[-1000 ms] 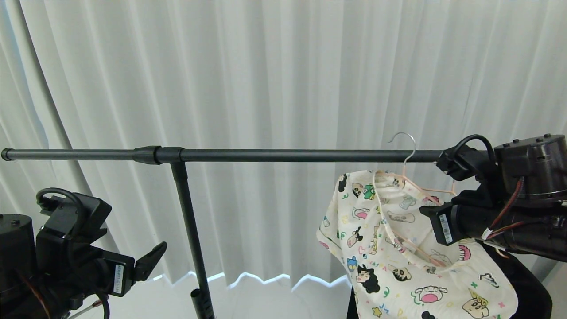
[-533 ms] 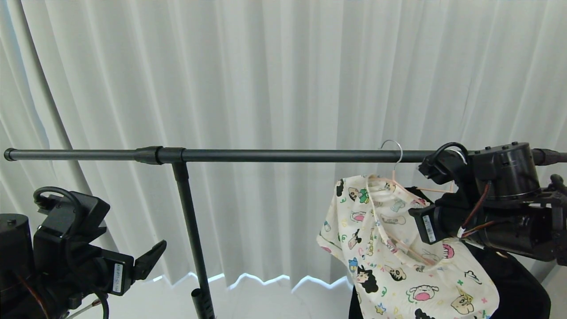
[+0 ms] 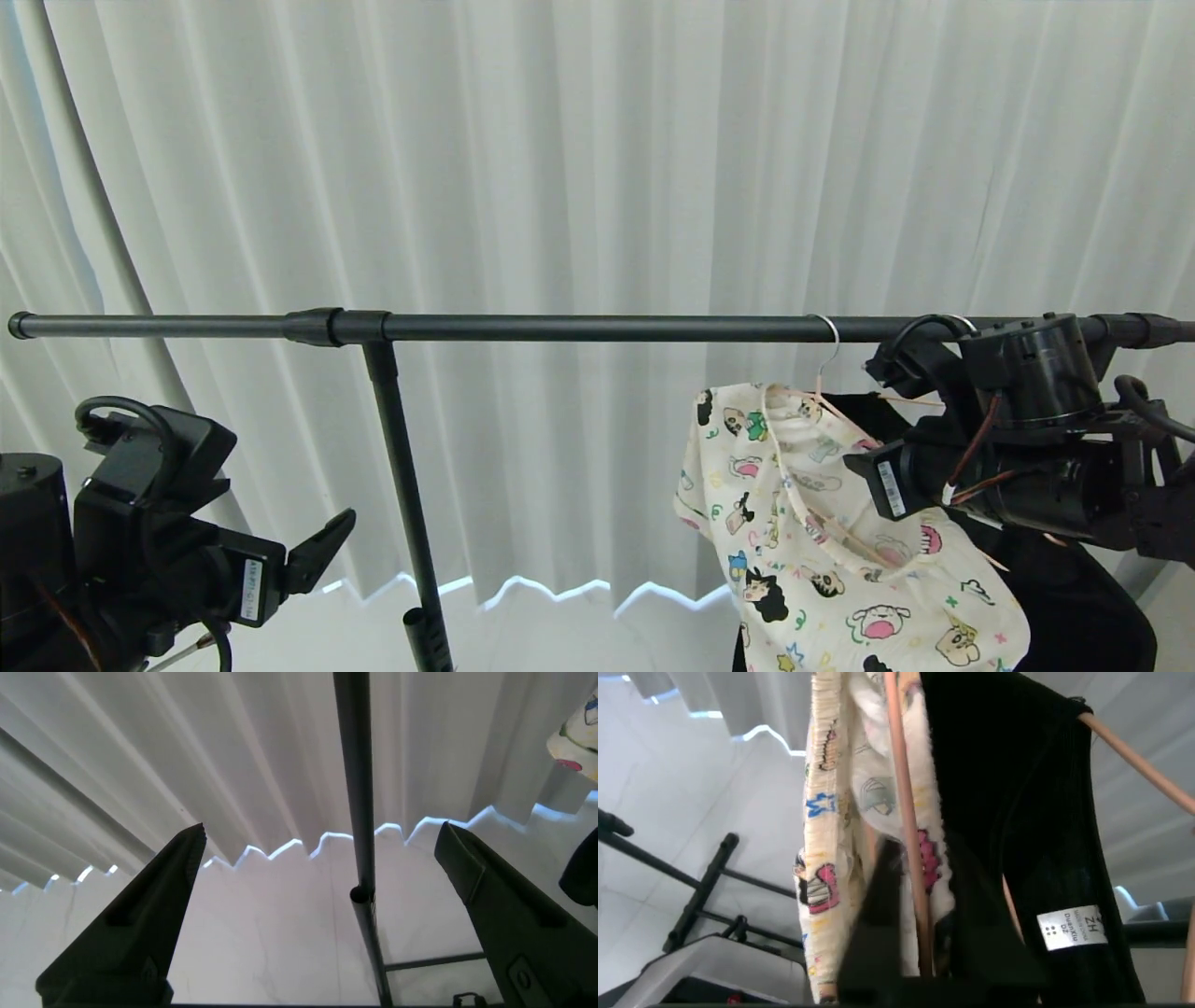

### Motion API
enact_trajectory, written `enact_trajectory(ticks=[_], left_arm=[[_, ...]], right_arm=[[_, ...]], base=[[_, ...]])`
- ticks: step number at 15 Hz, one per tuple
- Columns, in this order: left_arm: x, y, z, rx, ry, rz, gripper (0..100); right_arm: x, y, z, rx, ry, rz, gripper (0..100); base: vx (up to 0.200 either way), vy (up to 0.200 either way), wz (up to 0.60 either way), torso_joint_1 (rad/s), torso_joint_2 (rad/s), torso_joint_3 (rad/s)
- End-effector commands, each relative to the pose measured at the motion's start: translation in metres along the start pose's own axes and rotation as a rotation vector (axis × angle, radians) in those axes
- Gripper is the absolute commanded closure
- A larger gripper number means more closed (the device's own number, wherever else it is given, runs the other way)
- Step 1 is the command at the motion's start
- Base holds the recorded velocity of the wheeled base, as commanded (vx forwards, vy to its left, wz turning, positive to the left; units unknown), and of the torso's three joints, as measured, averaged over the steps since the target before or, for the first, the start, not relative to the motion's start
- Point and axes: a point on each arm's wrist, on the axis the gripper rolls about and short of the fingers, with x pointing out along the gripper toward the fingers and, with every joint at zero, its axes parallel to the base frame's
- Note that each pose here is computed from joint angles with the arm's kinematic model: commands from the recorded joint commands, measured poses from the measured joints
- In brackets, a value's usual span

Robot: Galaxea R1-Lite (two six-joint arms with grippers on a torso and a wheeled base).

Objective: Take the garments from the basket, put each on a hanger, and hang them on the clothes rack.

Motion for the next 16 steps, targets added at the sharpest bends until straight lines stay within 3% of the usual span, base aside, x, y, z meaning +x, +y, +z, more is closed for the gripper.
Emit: enact_trajectory(ticks=[1, 6, 9, 11, 16], left_arm=[[0.000, 0.000, 0.000, 0.001, 0.000, -0.001, 0], [0.000, 0.001, -0.001, -0.004, 0.004, 0.010, 0], [0.000, 0.002, 0.000, -0.005, 0.011, 0.056, 0], [0.000, 0.006, -0.003, -0.014, 0.032, 0.128, 0], [0.001, 0.011, -0.010, -0.028, 0.067, 0.177, 0]], right_arm=[[-0.004, -0.001, 0.002, 0.004, -0.015, 0.002, 0], [-0.060, -0.009, 0.014, 0.149, -0.152, 0.028, 0], [-0.091, -0.022, 0.007, 0.140, -0.136, -0.008, 0], [-0.115, -0.042, -0.004, 0.124, -0.105, -0.082, 0], [-0.132, -0.060, -0.011, 0.174, -0.145, -0.178, 0]], base=[[0.000, 0.000, 0.00, 0.000, 0.00, 0.000], [0.000, 0.000, 0.00, 0.000, 0.00, 0.000], [0.000, 0.000, 0.00, 0.000, 0.00, 0.000], [0.000, 0.000, 0.00, 0.000, 0.00, 0.000], [-0.200, 0.000, 0.00, 0.001, 0.00, 0.005]])
